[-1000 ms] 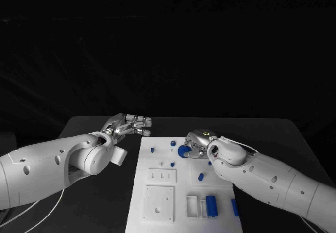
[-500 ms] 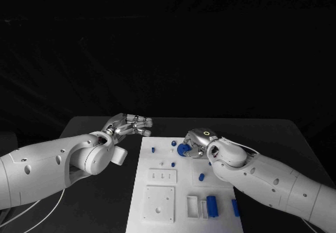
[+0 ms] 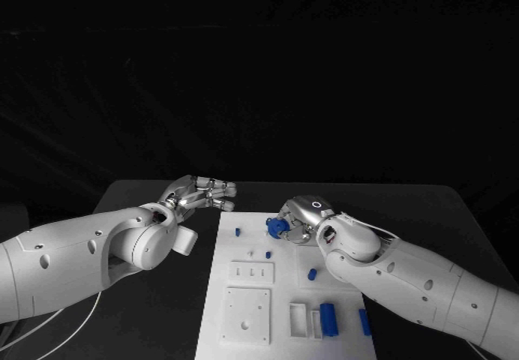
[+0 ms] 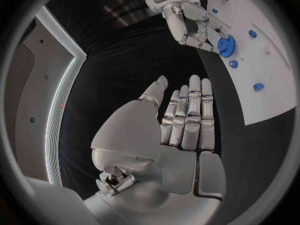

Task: Assemble the parts on the task board

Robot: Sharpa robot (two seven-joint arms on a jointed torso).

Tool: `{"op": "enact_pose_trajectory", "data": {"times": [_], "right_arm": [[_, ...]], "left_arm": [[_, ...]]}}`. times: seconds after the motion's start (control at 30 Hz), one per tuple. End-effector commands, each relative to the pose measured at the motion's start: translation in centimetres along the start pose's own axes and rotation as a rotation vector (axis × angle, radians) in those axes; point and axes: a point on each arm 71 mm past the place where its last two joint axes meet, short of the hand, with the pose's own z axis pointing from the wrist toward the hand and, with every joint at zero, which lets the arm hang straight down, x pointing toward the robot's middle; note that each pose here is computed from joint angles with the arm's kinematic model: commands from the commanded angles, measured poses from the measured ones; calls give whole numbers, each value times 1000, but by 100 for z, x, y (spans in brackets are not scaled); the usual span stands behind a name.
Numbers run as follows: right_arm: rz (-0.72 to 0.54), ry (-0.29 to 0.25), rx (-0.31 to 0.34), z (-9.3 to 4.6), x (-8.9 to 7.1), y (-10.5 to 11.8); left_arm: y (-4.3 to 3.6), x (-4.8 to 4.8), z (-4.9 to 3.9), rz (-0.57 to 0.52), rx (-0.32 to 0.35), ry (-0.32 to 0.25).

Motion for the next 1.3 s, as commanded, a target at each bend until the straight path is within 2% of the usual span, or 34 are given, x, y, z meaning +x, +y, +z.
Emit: {"op": "enact_pose_trajectory", "data": {"times": [0.03,0.77,1.3], "right_arm": [[-7,-10,-6,11,1,43],[-11,21,-10,147,115,201],[-22,48,-11,192,222,235]], "left_arm": [[-14,22,5,-7,7,16],[-17,50,23,-8,10,22],[-17,59,28,-8,9,24]]}}
